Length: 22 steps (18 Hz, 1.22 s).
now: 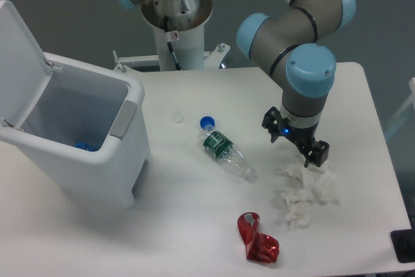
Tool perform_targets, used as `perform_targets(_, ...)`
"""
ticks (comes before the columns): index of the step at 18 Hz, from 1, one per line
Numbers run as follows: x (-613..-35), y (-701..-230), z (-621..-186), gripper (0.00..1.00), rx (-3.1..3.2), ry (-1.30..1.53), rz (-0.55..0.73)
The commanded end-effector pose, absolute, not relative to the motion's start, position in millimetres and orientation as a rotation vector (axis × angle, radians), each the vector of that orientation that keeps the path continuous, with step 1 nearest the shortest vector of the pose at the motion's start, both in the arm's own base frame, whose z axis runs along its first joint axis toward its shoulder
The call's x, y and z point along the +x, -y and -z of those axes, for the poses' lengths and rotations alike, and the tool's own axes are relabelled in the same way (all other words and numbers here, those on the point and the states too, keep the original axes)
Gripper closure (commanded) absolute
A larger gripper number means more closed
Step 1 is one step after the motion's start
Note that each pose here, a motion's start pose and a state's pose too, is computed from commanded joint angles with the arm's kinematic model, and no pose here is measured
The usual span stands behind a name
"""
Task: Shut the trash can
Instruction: 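Raise the gripper up from above the white tissues, then swing the gripper up and over toward the trash can lid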
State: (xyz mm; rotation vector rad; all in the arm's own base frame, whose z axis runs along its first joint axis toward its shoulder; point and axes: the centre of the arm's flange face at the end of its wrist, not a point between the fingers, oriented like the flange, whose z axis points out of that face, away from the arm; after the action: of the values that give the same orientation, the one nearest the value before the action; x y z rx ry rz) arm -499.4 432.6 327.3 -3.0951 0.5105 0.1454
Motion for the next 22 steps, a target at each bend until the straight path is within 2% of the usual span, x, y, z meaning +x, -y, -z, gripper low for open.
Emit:
perform_targets(8,-488.6,-439.8,-341.8,0.00,-3.026,-0.488,-0.138)
perform_targets(12,-476.3,-430.6,-367.5,0.00,-3.010,-0.479,-0.194)
perform_targets(15,-444.7,-412.3,-389.2,0.00,-3.007,-0.464,-0.243)
perform_targets(19,-424.9,-398.4,-403.7,0.00,-3.006,-0.289,-0.261)
perform_targets(22,-397.0,-400.6,-439.5,0.00,-2.947,-0.159,-0.294)
